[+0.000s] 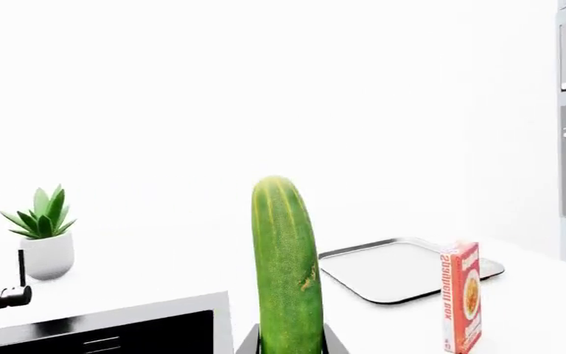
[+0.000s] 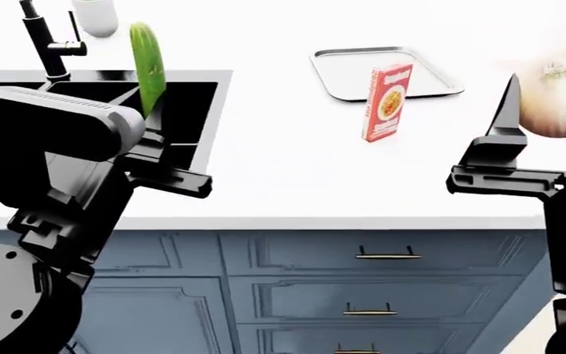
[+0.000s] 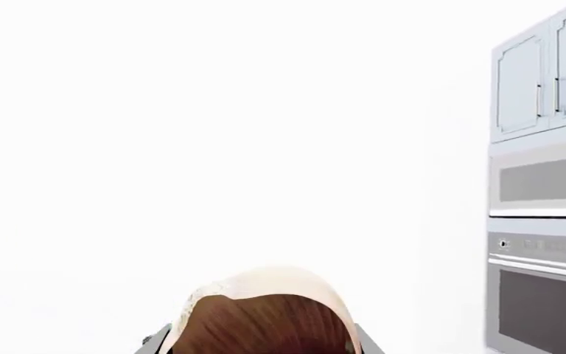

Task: Pick up the fruits and vegetables and place them in the sink. Turn on the sink faucet to wash them. Then turn the sink off and put them in the tray.

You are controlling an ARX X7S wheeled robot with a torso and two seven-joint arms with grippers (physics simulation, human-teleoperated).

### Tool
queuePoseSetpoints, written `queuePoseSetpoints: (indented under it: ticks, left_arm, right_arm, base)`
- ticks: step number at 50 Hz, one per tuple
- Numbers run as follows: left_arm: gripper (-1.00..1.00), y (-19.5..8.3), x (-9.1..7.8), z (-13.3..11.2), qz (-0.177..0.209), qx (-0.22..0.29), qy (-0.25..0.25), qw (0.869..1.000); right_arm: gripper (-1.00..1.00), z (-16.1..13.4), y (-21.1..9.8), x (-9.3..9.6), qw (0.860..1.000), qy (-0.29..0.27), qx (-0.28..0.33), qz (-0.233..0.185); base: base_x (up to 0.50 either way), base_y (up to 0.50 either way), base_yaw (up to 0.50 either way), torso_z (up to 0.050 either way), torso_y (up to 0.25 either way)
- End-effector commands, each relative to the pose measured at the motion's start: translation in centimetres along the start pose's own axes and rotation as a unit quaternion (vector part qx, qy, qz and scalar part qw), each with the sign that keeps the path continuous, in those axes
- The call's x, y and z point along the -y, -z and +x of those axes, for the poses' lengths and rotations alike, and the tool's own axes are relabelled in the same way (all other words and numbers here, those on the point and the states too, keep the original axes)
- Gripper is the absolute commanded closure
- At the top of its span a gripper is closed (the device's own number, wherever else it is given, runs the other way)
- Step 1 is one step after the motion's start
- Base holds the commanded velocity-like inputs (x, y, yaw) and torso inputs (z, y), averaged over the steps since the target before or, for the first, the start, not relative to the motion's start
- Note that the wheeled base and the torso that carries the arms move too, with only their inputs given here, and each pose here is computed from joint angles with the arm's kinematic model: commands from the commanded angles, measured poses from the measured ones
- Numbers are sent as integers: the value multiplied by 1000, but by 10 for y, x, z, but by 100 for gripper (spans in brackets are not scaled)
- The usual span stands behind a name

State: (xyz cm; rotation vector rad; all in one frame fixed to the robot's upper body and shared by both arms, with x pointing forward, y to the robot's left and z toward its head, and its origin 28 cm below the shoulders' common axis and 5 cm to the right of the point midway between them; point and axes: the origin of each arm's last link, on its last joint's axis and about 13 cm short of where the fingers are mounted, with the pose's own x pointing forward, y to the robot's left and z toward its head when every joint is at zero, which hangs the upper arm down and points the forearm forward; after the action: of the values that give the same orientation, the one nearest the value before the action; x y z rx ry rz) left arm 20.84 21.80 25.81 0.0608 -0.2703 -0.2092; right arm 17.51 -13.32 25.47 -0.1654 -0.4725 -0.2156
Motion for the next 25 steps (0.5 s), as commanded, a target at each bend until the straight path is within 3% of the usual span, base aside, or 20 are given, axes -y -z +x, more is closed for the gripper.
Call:
queuePoseSetpoints:
  ticks: [1, 12, 18, 25]
  left_arm:
    - [100, 0, -1, 2, -4, 6, 3, 1000]
    - [100, 3, -1, 2, -5, 3, 8, 1000]
    - [100, 3, -8, 10, 13, -21, 51, 998]
    - [100, -3, -29, 29, 0, -70, 111, 991]
  right_arm:
    - [100, 0, 4, -1, 1000, -5, -1, -3]
    - [100, 3, 7, -3, 1000, -12, -1, 3]
    - [100, 20, 15, -5, 998, -54, -16, 26]
    - [100, 58, 13, 0, 989, -132, -33, 50]
  base:
    - [-114, -500, 0, 0, 0]
    - [-93, -500, 0, 1, 0]
    - [493, -152, 0, 0, 0]
    - [500, -40, 0, 0, 0]
